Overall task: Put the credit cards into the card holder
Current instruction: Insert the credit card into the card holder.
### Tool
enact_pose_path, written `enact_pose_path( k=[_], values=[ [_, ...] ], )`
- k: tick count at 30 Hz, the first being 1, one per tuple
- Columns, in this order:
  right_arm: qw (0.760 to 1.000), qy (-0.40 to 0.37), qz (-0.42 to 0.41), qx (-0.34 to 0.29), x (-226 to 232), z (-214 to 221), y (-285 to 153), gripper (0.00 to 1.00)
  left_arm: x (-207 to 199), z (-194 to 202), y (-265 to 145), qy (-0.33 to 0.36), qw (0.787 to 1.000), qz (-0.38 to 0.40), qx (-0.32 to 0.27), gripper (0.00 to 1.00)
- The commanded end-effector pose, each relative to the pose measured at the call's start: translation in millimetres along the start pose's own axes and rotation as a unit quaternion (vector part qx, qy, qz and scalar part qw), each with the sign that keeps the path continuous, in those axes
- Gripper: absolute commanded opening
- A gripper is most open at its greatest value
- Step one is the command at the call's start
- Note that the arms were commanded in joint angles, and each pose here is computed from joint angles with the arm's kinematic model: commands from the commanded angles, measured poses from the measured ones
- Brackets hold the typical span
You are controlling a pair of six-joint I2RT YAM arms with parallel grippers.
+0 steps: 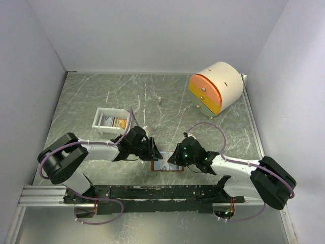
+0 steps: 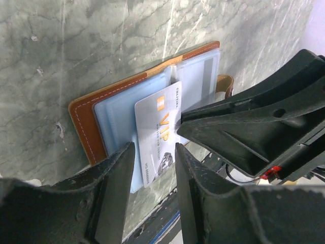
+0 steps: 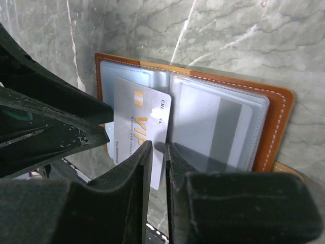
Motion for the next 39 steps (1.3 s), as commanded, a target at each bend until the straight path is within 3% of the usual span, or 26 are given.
enact_pose_path(
  k=[1,15,24,34,39],
  values=[
    [1.0,0.009,-0.016,0.015,0.2,6.7,4.7,0.16,-4.5,4.1,0.0,0.004,1.0,0.019,-0.001,0.48],
    [1.0,0.011,-0.009,0.019,-7.0,10.0,8.2,0.13,-19.3,5.3,1.7,-0.005,0.997,0.073,-0.003,0.42],
    [1.0,-0.01,0.008,-0.01,-1.9,-3.7,-3.4,0.14,-14.3,3.9,3.8,0.002,0.999,0.041,0.002,0.07],
    [0.992,-0.058,0.08,-0.077,-11.3,-31.8,-26.4,0.18,-25.7,-5.5,-1.5,0.009,0.999,0.048,-0.007,0.07],
    [0.989,-0.067,0.11,-0.078,-21.8,-32.7,-23.8,0.18,-29.6,-6.5,-0.6,-0.009,0.998,0.056,-0.008,0.07]
  ],
)
Point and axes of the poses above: each gripper's point midway between its finger pads, its own y axis out along the fingers, its own x axis along the line the jaws close on, z = x × y, the point moved 3 cm from there along -y, back along the fingers, and after that the axes turned 9 degrees about y, right-handed, at the moved point
